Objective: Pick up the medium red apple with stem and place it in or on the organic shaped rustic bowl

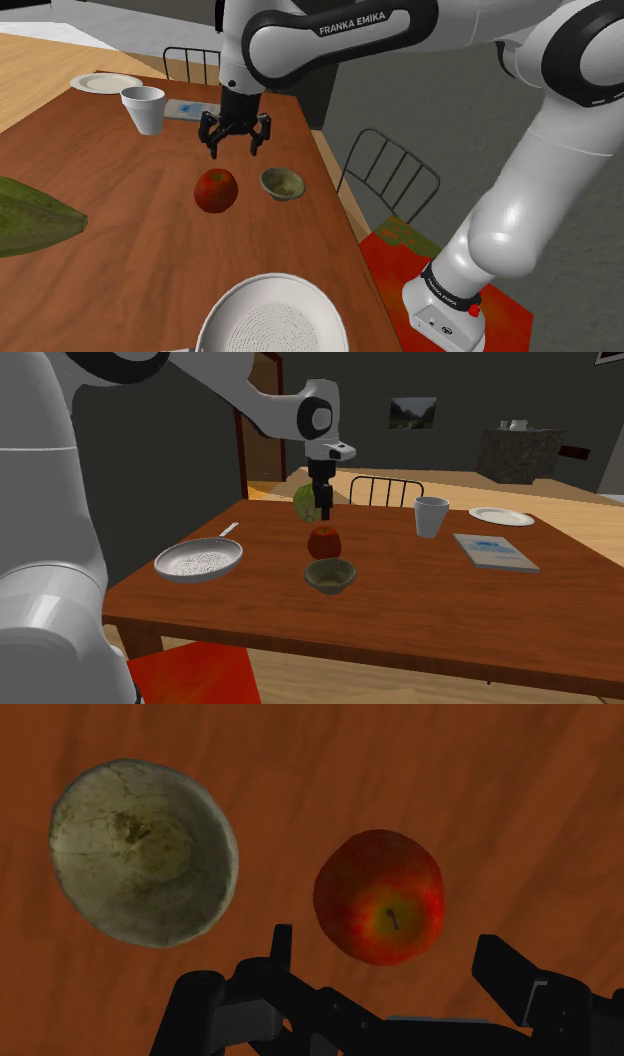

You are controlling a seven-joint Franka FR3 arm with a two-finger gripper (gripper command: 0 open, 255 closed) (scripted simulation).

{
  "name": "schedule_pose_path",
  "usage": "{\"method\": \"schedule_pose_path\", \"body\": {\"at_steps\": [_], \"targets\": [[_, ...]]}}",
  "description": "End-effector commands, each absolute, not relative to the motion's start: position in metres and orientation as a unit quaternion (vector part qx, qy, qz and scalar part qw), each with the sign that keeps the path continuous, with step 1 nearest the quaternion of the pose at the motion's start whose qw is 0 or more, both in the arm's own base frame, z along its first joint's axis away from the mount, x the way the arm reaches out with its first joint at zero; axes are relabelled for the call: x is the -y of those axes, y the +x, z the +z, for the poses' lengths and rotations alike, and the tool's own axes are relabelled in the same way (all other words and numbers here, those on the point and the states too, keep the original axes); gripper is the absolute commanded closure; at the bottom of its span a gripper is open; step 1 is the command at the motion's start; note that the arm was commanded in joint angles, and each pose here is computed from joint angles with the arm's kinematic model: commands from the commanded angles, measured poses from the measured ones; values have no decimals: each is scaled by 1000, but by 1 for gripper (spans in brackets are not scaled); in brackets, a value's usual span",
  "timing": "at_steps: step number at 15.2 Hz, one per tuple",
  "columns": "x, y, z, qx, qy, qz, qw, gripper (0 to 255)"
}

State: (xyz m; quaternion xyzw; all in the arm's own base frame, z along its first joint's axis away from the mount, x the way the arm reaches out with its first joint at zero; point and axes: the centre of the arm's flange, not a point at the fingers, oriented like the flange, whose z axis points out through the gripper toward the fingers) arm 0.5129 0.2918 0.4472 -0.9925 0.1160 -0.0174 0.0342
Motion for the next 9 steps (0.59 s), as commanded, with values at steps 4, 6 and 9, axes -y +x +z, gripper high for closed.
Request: {"method": "schedule_pose_path", "body": {"at_steps": [4, 6, 9], "targets": [[-312, 537, 425, -129, -991, -19, 40, 0], [-313, 537, 415, -129, -991, -19, 40, 0], [-314, 538, 399, -129, -991, -19, 40, 0]]}}
